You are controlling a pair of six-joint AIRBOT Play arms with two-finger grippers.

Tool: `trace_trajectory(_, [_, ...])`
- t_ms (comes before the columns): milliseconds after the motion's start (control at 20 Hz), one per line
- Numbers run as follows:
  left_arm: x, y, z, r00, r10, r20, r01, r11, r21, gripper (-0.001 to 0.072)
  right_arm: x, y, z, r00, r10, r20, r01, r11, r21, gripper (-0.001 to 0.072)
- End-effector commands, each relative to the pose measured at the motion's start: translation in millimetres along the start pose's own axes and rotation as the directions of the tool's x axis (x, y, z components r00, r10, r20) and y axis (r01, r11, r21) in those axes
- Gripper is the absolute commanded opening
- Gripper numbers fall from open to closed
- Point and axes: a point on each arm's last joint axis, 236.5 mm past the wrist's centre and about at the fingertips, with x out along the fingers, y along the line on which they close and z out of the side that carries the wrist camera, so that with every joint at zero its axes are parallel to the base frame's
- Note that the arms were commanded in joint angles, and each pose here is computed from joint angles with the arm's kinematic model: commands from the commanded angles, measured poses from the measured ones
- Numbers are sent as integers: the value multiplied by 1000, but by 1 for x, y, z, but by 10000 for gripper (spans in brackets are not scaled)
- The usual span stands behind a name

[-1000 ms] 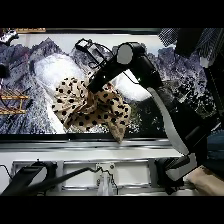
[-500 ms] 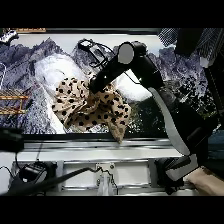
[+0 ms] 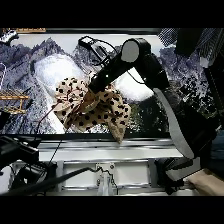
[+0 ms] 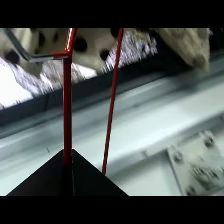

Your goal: Fold the clothes and pants, and hang the long-sleeved shirts on hangers.

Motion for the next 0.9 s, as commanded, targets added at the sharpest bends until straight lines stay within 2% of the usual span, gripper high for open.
trace_trajectory(0, [12,14,27,994,53,93,-61,994,88,10,-11,10,-2,1000,12,-3,-12,1000,-14,22])
trace_trajectory(100, [24,10,28,998,37,43,-43,989,144,10,-14,12,-2,1000,12,0,-12,1000,-17,22])
trace_trajectory(300, [43,-14,26,996,-69,-48,78,972,221,11,-14,11,-2,1000,7,0,-7,1000,-18,22])
trace_trajectory(550, [42,10,25,998,32,-46,-18,962,273,11,-15,13,-10,999,13,-34,-14,1000,-18,25])
trace_trajectory(850, [11,6,-2,1000,20,-19,-14,959,283,11,-16,-6,-16,996,-62,-57,61,998,-25,23])
